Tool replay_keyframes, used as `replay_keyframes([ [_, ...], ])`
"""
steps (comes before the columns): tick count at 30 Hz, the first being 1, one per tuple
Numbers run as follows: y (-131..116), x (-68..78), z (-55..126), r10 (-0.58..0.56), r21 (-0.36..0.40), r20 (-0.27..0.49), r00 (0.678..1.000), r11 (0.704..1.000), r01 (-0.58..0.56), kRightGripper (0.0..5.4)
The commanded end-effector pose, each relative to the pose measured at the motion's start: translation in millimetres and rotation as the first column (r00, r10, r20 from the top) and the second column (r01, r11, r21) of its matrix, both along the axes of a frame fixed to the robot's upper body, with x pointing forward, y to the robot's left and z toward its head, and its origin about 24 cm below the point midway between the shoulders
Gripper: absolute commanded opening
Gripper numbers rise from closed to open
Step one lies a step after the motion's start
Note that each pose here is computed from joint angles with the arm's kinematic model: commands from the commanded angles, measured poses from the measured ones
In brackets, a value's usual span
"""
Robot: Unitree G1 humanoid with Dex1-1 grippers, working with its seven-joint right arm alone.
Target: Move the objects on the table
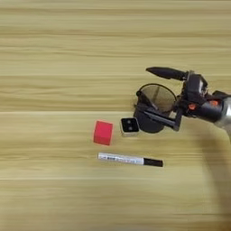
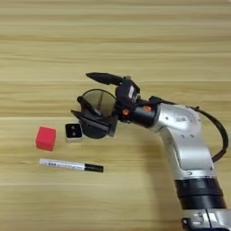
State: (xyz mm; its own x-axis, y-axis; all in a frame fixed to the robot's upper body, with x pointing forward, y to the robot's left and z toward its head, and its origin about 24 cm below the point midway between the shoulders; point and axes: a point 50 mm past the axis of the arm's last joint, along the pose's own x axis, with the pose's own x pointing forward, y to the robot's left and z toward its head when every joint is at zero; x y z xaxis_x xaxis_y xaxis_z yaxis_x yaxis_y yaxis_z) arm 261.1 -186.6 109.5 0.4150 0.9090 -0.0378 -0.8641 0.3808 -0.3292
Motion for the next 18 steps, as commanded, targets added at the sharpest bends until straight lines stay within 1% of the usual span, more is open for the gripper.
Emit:
replay_keyframes([
  [1,-1.7,10.3,24.3,-0.036,-0.039,0.135,0.99,0.998,0.041,5.38],
  [5,-2.9,14.0,21.4,-0.059,-0.058,0.138,0.989,0.996,0.068,5.38],
  [9,-2.1,14.8,17.1,-0.062,-0.085,0.141,0.988,0.994,0.075,4.93],
  [10,-1.8,14.9,16.9,-0.063,-0.089,0.143,0.988,0.993,0.076,4.89],
  [11,-1.3,15.0,17.0,-0.062,-0.091,0.143,0.988,0.993,0.076,4.71],
  [12,-0.8,15.1,16.9,-0.063,-0.094,0.143,0.988,0.993,0.076,4.71],
  [13,-0.2,15.3,16.6,-0.063,-0.096,0.143,0.988,0.992,0.078,4.5],
  [16,0.9,16.3,14.2,-0.074,-0.107,0.137,0.988,0.99,0.089,4.26],
  [18,1.1,17.2,12.3,-0.083,-0.11,0.13,0.988,0.989,0.098,4.01],
])
